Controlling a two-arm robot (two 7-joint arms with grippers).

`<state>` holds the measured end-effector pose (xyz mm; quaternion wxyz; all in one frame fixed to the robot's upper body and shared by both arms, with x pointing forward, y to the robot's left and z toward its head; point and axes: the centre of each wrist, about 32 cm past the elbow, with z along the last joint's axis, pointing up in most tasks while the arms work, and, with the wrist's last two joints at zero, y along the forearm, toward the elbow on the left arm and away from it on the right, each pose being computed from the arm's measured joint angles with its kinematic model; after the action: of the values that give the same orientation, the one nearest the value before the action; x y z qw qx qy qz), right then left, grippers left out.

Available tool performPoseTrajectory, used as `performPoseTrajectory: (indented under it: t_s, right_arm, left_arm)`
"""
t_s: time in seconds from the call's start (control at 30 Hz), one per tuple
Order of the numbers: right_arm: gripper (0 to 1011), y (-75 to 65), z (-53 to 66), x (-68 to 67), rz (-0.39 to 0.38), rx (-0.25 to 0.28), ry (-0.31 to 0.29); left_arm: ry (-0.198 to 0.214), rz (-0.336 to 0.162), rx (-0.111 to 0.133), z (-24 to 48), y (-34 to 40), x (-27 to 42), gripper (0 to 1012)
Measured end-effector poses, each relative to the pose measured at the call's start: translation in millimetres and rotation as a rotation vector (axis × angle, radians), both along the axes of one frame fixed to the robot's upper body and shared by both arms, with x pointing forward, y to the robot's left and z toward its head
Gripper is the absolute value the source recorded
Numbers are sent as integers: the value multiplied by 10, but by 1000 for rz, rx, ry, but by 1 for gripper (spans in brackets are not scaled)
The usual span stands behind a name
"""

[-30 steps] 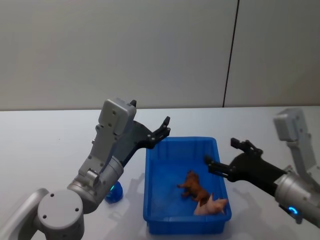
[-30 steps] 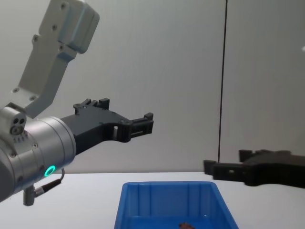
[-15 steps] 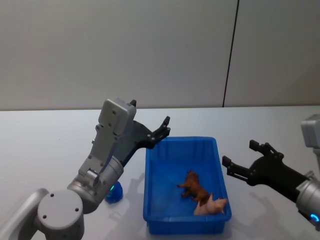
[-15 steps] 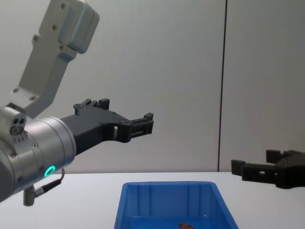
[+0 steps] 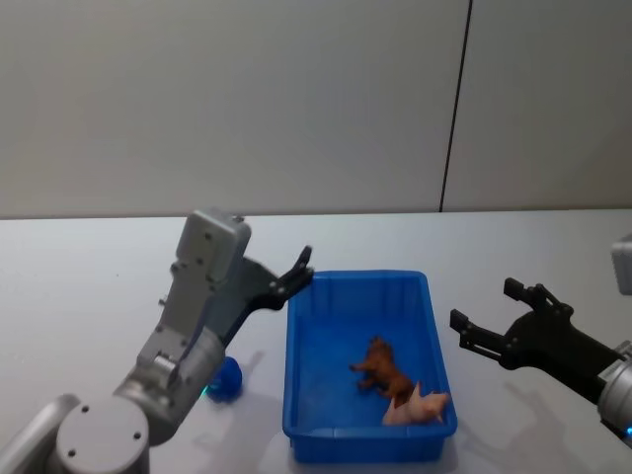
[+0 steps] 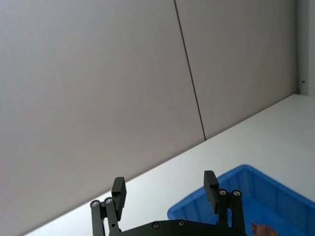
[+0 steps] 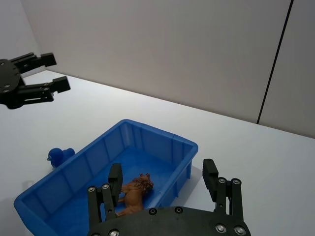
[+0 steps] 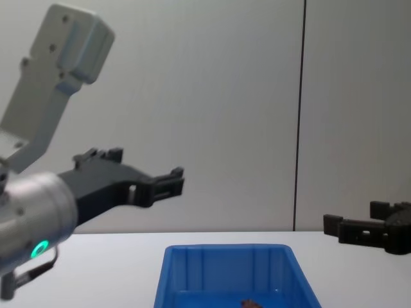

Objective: Pick up the two dolls from the table and place them into the box.

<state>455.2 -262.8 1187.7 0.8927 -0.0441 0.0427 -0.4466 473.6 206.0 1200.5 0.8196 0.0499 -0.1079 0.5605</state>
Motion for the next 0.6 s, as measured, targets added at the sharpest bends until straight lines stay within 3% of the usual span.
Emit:
performPoseTrajectory:
  t_s: [0.07, 0.3, 0.6]
  right_arm:
    - [1001, -7, -1, -4, -1, 0, 0]
    - [1001, -20, -2, -11, -2, 1, -2]
    - [1001, -30, -4, -16, -3, 2, -2]
  left_arm:
    - [10, 12, -1, -10, 12, -31, 1001]
    - [75, 70, -6, -88, 115, -232, 1001]
    - [157, 105, -23, -206, 217, -395, 1001]
